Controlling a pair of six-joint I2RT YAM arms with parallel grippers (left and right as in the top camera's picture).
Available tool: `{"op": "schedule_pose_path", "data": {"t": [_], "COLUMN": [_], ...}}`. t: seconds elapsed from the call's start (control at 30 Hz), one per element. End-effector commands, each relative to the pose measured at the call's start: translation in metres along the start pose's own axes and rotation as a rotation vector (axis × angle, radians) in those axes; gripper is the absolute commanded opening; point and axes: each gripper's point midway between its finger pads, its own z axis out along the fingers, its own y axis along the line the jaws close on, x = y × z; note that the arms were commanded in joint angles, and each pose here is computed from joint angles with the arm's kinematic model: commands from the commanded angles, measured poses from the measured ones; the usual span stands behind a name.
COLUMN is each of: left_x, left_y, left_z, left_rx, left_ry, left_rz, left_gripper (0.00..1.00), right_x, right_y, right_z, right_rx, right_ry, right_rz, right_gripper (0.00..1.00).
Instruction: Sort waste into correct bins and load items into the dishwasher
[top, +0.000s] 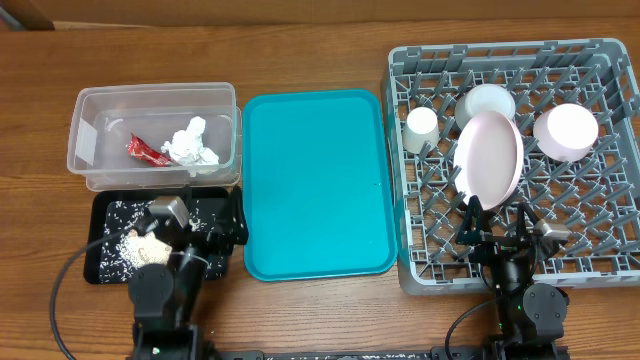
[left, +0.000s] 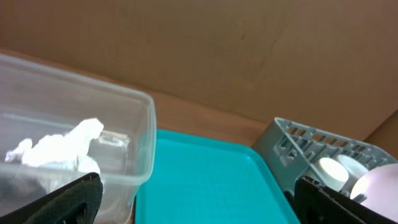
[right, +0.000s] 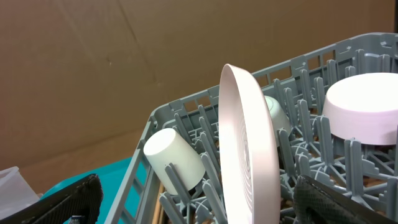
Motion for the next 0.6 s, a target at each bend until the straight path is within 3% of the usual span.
{"op": "schedule_pose_path", "data": {"t": [0.0,0.3,0.57], "left_x": [0.011,0.034,0.044], "left_y": [0.008,0.022,0.028], "left_z": [-0.005,-0.013,-0.022], "left_rx": [-0.02,-0.061,-0.091], "left_ry": [-0.023,-0.017,0.019], "left_rz": [0.023,0.077,0.241], "left_gripper": [1.0,1.0,1.0], "right_x": [0.001,0.001,0.001], "right_y": [-0.001,-0.001,-0.001], "right_z": [0.0,0.0,0.0], "right_rx": [0.001,0.001,0.001], "right_ry": [-0.007,-0.007,-0.007], "right_rz": [-0.002,-0.002,-0.002], "right_gripper": [1.0,1.0,1.0]}}
